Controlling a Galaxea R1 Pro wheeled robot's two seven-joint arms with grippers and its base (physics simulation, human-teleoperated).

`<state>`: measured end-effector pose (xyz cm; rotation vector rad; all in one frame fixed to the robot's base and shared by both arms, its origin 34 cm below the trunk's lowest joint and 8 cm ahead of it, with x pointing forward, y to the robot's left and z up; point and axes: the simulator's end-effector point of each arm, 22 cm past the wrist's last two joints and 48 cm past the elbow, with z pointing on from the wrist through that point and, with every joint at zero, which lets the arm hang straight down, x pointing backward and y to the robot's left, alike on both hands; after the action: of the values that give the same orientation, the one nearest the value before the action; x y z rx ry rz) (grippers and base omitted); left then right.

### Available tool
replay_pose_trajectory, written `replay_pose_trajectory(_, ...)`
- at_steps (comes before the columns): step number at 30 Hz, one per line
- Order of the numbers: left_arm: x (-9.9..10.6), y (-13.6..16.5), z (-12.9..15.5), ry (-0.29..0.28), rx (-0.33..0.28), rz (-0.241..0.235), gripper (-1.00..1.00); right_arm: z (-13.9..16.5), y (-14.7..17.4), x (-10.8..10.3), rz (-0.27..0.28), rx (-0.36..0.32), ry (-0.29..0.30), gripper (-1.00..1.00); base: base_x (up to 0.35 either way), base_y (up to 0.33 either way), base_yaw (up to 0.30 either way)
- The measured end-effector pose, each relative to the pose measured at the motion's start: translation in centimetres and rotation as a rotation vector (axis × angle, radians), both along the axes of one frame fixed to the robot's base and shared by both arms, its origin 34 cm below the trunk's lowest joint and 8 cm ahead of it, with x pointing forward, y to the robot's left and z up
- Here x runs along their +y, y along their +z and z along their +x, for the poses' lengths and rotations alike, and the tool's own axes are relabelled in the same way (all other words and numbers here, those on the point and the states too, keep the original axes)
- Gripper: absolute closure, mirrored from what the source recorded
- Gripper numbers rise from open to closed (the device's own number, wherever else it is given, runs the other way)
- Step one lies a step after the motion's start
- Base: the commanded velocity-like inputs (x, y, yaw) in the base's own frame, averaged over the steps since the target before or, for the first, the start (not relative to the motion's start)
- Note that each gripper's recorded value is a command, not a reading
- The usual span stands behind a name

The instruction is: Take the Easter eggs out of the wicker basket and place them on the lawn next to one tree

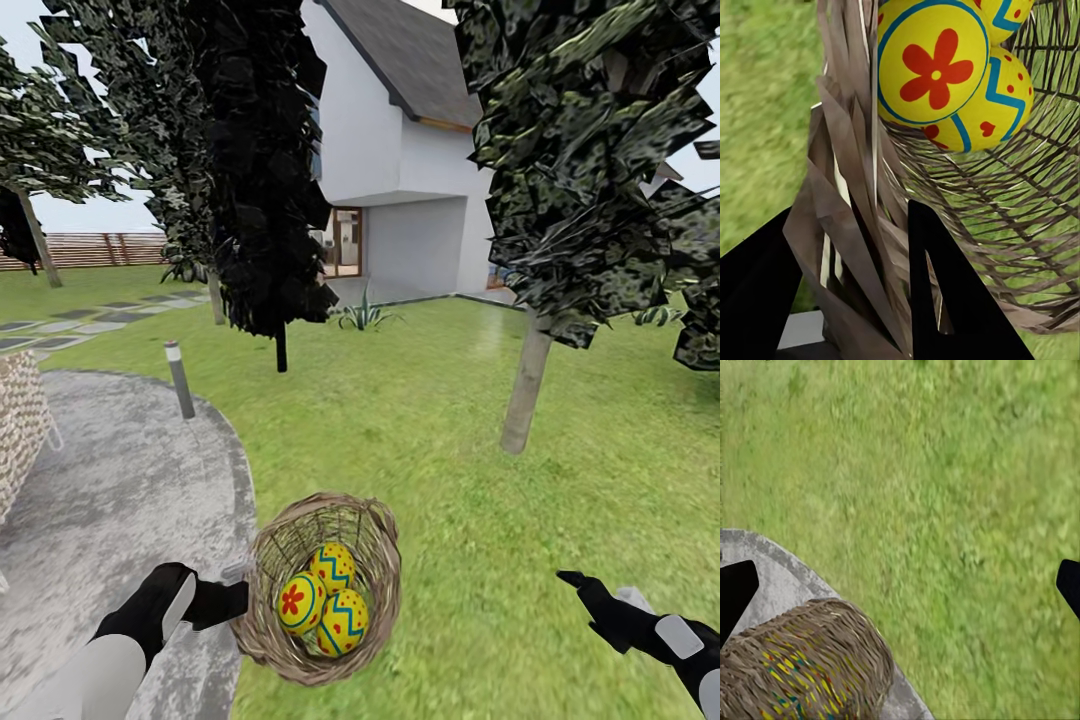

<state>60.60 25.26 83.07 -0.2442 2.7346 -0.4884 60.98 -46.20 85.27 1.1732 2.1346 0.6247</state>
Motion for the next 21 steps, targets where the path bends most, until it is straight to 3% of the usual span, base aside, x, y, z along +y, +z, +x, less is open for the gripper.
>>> replay_pose_trajectory(21,0.09,0.01,0.03,0.001,-0.001,0.001,1.0,0.0,-0.02,0.04,-0.001,0.0,0.001,-1.0,0.299,-0.025,0.0)
